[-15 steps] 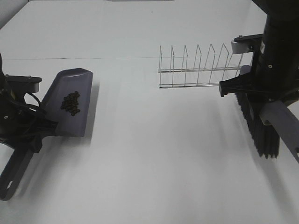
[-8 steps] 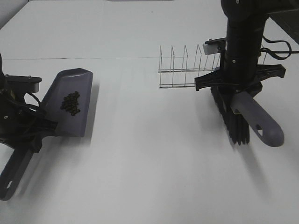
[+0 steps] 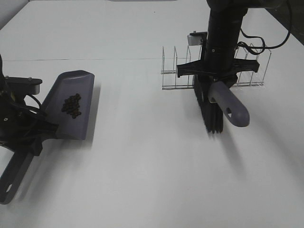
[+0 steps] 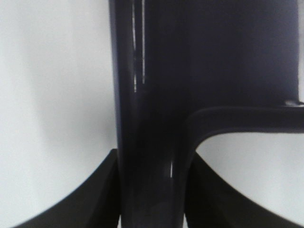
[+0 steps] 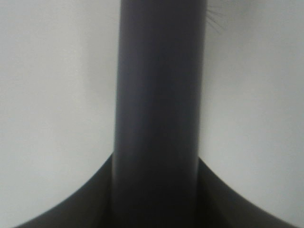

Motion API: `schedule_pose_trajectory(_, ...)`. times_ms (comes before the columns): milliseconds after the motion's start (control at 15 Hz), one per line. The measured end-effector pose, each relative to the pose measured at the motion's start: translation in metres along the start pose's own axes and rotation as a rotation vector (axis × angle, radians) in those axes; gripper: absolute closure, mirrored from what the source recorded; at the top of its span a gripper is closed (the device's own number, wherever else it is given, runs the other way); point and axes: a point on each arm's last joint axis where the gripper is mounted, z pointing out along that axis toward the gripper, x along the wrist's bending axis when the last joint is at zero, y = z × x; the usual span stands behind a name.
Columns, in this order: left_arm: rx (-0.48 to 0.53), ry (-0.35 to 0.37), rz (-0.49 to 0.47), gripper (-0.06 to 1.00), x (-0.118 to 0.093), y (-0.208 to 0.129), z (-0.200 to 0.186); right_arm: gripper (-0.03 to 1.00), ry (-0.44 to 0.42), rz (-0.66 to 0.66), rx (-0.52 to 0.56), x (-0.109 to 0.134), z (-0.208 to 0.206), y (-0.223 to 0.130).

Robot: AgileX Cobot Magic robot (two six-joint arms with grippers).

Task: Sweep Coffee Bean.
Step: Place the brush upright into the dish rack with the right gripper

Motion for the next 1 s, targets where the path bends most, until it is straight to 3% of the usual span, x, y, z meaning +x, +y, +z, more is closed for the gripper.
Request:
schedule_pose_trajectory(533,0.014,0.004,0.0,0.61,0.0,-0.001,0.0,0.62,0.037,0.011,-0.032,0.009,0.006,0.02)
schedule_pose_trajectory(800,0.032,0.008,0.0,0.61,0.001,-0.003,0.0,0.62,-0.029,-0.011,-0.114,0.012,0.016,0.049)
schedule_pose_trajectory(1000,0.065,0.023,0.007,0.61,0.002,-0.006,0.0,0.62,-0.023,-0.009,-0.188,0.013,0.003,0.062)
